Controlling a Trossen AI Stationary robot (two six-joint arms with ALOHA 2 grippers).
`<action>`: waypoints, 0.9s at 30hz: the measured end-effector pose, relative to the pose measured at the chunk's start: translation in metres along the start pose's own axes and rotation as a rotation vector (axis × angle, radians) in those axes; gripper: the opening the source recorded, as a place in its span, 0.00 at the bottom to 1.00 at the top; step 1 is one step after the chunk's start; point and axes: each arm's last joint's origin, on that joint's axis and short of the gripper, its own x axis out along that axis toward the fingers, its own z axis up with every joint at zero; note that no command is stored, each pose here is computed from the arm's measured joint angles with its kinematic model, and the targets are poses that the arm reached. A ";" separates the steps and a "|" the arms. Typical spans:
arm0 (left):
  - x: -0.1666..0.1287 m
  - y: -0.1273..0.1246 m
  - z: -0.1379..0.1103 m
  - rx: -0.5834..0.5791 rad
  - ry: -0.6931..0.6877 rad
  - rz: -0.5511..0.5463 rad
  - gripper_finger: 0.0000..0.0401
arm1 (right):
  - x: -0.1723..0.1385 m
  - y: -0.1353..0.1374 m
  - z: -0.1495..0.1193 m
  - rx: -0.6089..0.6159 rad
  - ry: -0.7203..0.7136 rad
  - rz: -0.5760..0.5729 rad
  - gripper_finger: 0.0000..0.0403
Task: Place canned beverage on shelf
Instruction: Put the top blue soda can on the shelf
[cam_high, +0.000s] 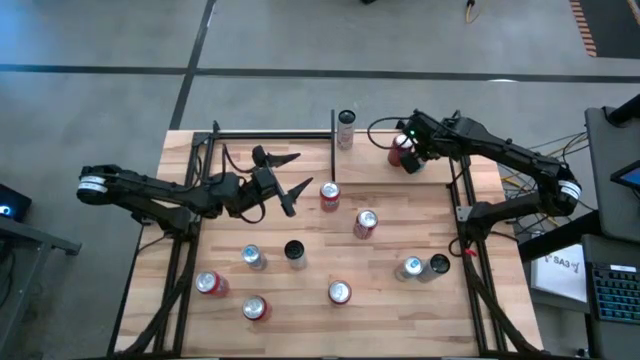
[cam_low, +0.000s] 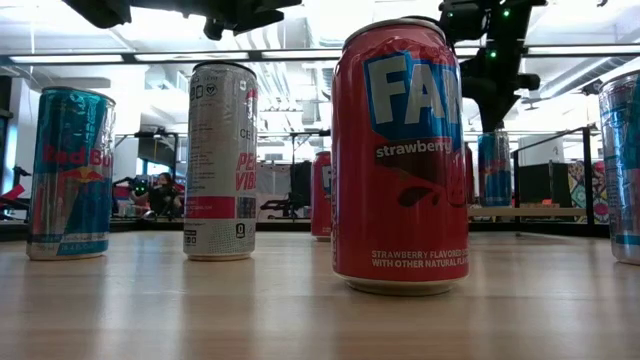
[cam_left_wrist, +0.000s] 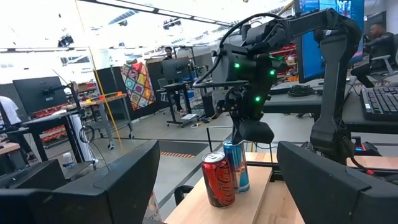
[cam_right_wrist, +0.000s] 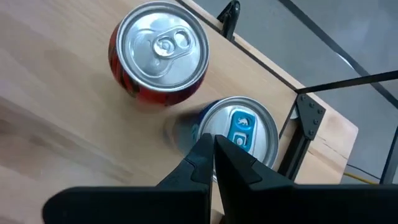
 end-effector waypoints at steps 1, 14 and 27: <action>0.000 0.000 0.000 0.000 0.000 0.000 0.77 | 0.000 0.000 0.000 0.000 -0.001 0.001 0.02; 0.000 0.000 0.000 -0.016 0.000 0.000 0.77 | -0.003 -0.002 0.000 0.010 -0.026 0.003 0.02; 0.000 0.000 0.000 -0.020 0.000 0.000 0.77 | -0.012 -0.004 0.004 0.021 -0.057 0.012 0.02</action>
